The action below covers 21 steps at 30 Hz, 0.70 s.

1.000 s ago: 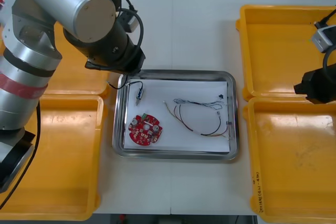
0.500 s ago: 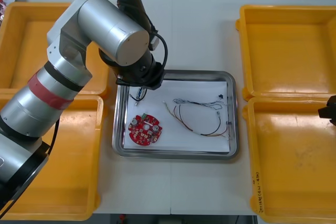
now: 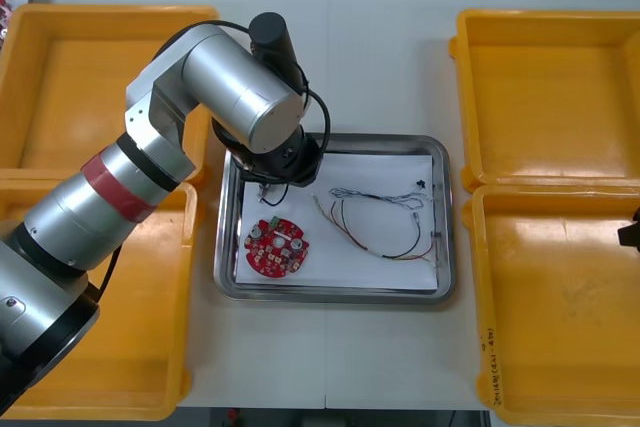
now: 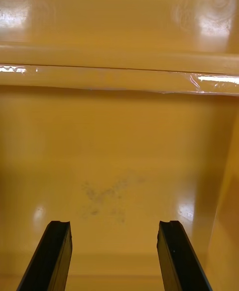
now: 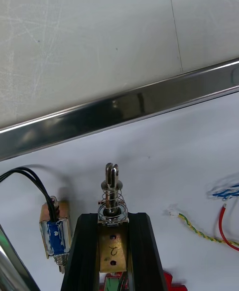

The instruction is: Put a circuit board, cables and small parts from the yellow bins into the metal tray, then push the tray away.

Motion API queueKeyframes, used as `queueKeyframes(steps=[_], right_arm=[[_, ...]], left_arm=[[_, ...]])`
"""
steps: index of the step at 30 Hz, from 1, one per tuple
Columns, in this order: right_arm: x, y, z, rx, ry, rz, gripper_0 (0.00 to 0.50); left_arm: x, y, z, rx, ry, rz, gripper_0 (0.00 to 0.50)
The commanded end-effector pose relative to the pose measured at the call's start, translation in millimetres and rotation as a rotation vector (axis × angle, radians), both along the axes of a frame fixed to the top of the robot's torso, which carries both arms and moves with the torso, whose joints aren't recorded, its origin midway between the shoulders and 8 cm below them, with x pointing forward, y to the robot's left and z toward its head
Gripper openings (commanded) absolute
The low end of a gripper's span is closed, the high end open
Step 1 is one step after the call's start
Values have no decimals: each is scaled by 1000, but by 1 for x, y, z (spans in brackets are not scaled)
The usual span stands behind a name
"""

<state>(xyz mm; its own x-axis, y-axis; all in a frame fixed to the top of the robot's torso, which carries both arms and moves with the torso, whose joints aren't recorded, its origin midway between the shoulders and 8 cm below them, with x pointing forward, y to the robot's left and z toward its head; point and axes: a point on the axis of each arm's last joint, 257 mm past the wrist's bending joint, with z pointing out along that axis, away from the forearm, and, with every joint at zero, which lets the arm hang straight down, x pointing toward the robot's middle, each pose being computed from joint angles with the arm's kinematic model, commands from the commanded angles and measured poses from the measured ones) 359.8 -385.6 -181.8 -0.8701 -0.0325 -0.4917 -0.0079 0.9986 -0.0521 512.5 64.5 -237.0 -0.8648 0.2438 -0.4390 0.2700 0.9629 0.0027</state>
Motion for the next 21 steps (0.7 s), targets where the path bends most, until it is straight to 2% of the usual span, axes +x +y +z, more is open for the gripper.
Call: queueKeyframes(steps=[1,2,3,4,5,7,14,21], right_arm=[[-5,-11,0,30,-6,-78,500],[-5,-12,0,29,-5,-79,500],[-4,-12,0,29,-7,-81,500],[-5,-13,0,30,-6,-84,500],[-5,-12,0,30,-5,-83,500],[-5,-13,0,31,-6,-86,500],[-5,-14,1,35,-10,-91,500],[-5,-14,2,39,-12,-95,500]], left_arm=[[5,-28,21,-60,-39,51,2],[5,-28,21,-61,-39,53,6],[5,-28,21,-61,-38,54,44],[5,-29,21,-63,-39,55,113],[5,-29,21,-64,-39,58,313],[5,-29,22,-69,-40,62,500],[6,-34,28,-87,-58,70,500],[2,-21,54,-88,-71,98,500]])
